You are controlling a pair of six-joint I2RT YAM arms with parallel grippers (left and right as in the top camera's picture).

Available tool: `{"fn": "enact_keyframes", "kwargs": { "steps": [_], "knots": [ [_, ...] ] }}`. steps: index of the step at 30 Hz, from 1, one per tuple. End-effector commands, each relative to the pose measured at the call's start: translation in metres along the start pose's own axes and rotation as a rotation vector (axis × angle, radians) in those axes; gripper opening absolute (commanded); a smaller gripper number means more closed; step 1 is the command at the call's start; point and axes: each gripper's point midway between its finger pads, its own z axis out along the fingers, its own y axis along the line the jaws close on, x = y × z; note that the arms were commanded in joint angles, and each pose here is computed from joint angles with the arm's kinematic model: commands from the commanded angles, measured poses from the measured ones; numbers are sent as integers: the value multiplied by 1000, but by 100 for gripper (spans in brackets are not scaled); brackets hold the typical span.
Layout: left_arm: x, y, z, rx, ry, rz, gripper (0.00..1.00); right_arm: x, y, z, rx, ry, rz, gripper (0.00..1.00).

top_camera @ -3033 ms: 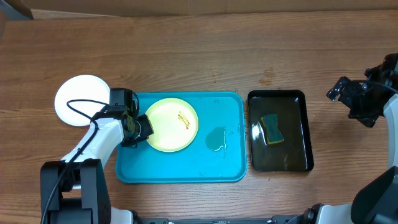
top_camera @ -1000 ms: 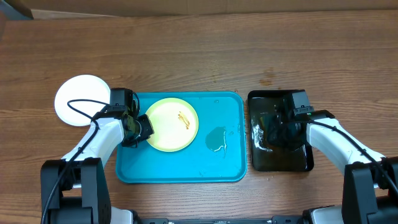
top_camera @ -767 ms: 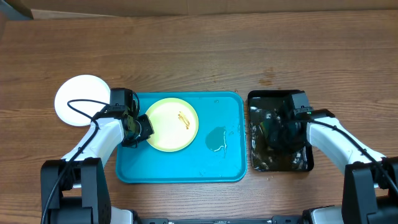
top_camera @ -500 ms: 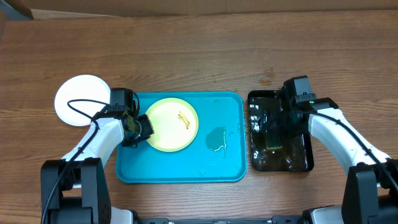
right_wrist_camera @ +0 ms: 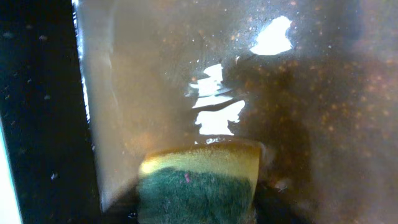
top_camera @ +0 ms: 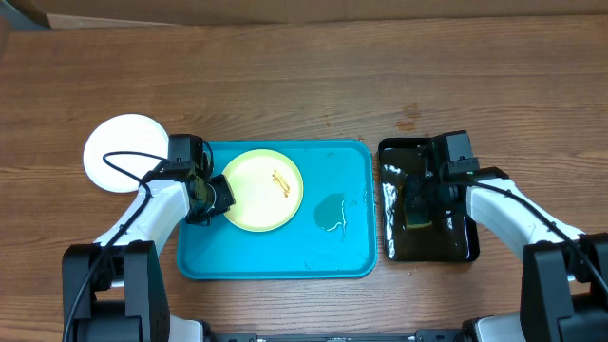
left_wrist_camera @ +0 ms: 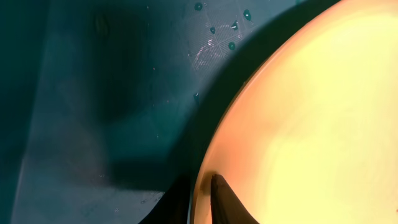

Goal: Clean dirty plates on tray and stack at the side
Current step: 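Dip and rub the sponge in the black tray's water with right gripper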

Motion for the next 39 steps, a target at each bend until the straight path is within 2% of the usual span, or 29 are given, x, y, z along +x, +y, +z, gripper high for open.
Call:
{"fn": "enact_keyframes", "kwargs": {
  "steps": [1, 2, 3, 4, 5, 8, 11, 14, 19, 20, 21, 23, 24, 25, 26, 27, 28, 30, 34, 38, 39],
  "knots": [
    [21, 17, 16, -67, 73, 2, 15, -1, 5, 2, -25, 8, 3, 4],
    [21, 17, 16, -68, 72, 3, 15, -5, 10, -1, -45, 6, 4, 19],
    [21, 17, 16, -68, 72, 3, 15, -10, 16, -6, -75, 7, 5, 53],
    [21, 17, 16, -68, 73, 3, 15, -14, 22, -11, -95, 10, 5, 77],
    [21, 17, 16, -68, 72, 3, 16, -16, 26, -16, -110, 17, 5, 81],
    [21, 17, 16, -68, 72, 3, 17, -16, 30, -27, -108, 60, 14, 85],
    [21, 17, 16, -68, 72, 3, 18, 3, 24, -27, -77, 137, 34, 85],
    [21, 17, 16, -67, 72, 3, 18, 22, 13, -24, -36, 197, 49, 81],
    [21, 17, 16, -68, 72, 3, 18, 38, 1, -8, -6, 192, 47, 80],
    [21, 17, 16, -68, 72, 3, 18, 40, -1, -4, -8, 188, 46, 78],
    [21, 17, 16, -68, 72, 3, 18, 43, -2, -1, -9, 184, 45, 67],
    [21, 17, 16, -68, 72, 3, 18, 45, -4, 3, -12, 173, 43, 18],
    [21, 17, 16, -68, 72, 3, 19, 45, -4, 5, -14, 166, 41, 10],
    [21, 17, 16, -68, 72, 3, 19, 40, -3, 5, -19, 151, 38, 8],
    [21, 17, 16, -68, 72, 3, 20, 37, -2, 4, -21, 142, 37, 23],
    [21, 17, 16, -68, 73, 3, 21, 28, 1, 1, -27, 124, 35, 73],
    [21, 17, 16, -68, 72, 3, 21, 22, 4, -4, -32, 119, 36, 92],
    [21, 17, 16, -68, 73, 3, 22, 14, 8, -14, -32, 129, 40, 95],
    [21, 17, 16, -68, 73, 3, 22, 13, 12, -34, -15, 190, 53, 95],
    [21, 17, 16, -68, 72, 3, 22, 35, 6, -33, 9, 267, 69, 80],
    [21, 17, 16, -68, 72, 3, 22, 40, 4, -32, 13, 280, 72, 80]
  ]
}}
